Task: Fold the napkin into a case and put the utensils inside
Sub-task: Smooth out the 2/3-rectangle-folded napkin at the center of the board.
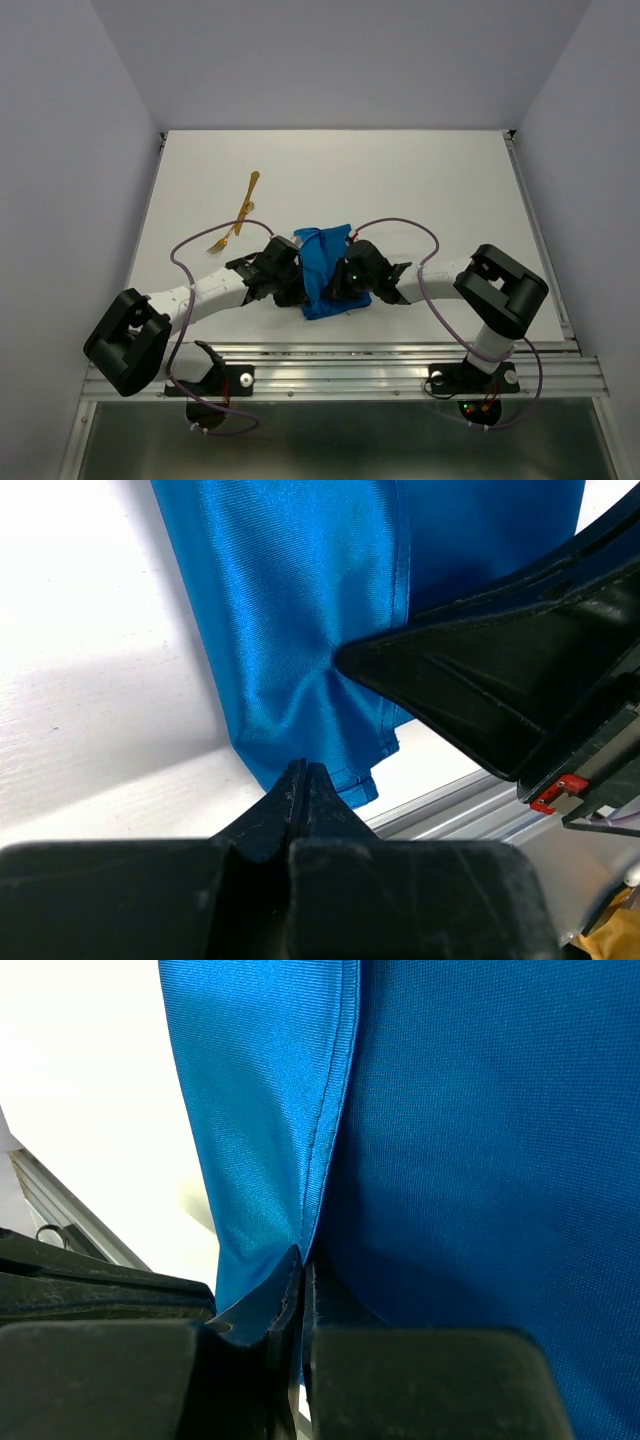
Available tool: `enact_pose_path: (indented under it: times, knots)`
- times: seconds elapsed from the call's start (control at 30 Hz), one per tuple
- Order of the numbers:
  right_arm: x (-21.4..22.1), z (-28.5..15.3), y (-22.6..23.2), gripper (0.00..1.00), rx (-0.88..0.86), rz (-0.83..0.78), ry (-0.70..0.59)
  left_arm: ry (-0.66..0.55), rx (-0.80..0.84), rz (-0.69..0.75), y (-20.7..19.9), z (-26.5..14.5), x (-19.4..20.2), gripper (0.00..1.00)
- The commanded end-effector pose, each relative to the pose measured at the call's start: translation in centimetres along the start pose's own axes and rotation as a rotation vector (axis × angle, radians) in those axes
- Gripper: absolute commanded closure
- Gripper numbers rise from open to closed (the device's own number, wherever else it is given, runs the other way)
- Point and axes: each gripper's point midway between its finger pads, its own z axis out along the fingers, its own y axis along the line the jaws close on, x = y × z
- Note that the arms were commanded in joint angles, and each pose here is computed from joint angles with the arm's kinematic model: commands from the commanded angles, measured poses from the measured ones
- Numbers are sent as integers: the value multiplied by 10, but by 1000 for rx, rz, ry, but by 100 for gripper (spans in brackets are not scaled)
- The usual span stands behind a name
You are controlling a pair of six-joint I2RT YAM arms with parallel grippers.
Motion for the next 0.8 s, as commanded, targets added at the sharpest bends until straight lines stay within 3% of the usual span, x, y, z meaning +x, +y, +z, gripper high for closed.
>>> enact_pose_path:
  times: [0.0,0.4,0.77]
  knots:
    - [-4,1,-1,99,19,-15,-25,24,-9,4,4,0,8,100]
    - [-4,0,-2,99,21,-15,-27,54,-93,-5,27,16,19,100]
    - [-6,0,0,99,16,-17,-34,-48,-31,60,-8,-21,-15,100]
